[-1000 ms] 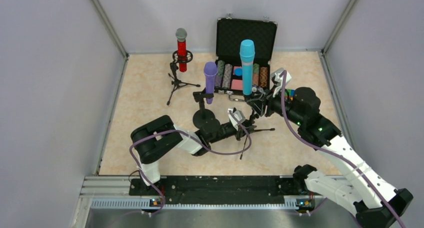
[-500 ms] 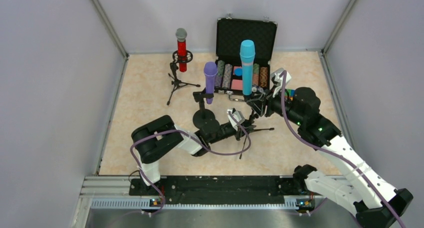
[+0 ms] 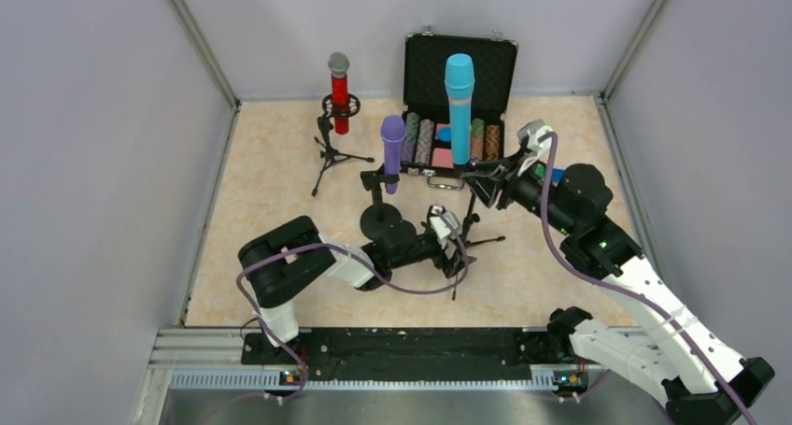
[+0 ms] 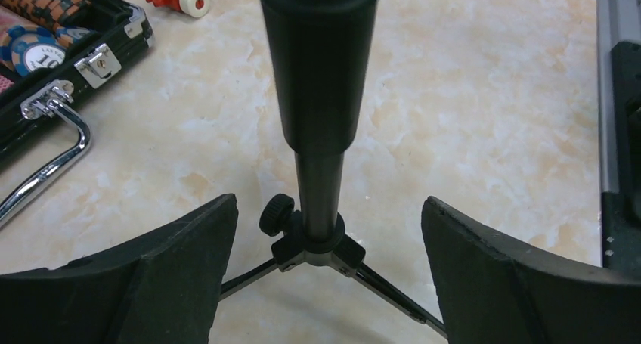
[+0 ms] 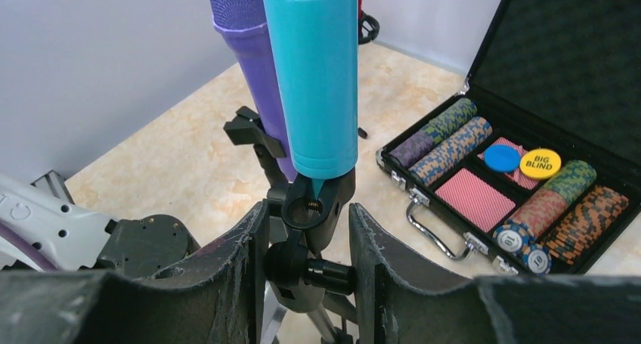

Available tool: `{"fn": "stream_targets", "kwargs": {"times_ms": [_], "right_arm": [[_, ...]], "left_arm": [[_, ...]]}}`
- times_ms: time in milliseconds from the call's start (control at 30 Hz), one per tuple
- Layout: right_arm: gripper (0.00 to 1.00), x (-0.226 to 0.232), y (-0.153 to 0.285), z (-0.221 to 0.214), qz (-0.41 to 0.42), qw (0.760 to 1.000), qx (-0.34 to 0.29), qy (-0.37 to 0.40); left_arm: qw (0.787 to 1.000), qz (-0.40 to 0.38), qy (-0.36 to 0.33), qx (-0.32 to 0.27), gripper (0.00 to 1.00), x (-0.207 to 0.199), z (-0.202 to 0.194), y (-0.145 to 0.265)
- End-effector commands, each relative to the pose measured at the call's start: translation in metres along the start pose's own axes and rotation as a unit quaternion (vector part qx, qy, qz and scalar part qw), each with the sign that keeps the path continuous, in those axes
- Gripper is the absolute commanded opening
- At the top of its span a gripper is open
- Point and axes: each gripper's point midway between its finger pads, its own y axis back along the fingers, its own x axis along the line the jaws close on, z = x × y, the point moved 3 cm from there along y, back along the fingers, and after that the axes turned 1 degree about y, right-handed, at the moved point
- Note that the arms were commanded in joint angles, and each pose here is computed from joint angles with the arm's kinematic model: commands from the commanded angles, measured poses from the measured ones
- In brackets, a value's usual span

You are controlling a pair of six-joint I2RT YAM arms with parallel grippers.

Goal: Attach the microphones to the stand

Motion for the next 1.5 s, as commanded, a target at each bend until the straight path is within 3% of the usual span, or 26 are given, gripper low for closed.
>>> {"fn": "stream_targets", "kwargs": {"times_ms": [0,767,1200,1467], "right_arm": [[0.0,0.01,0.011,0.067,0.015,0.992,-0.122,0.03],[0.0,-0.007,-0.001,0.035,-0.017,0.993,-0.112,0.038],[0.0,-0.018,-0.014,0.038,-0.042,0.989,-0.133,0.046],[0.0,-0.023,-0.025,0.029,-0.048,0.991,-0.115,0.039]], "left_arm": [[0.998,-0.009,-0.019,-0.055,0.99,-0.004,0.044,0.007],[0.99,0.045,-0.101,-0.087,0.99,-0.003,0.115,0.089],[0.984,0.124,-0.113,-0.065,0.99,0.014,0.107,0.132],[0.983,0.148,-0.1,-0.051,0.99,0.019,0.104,0.14]]}}
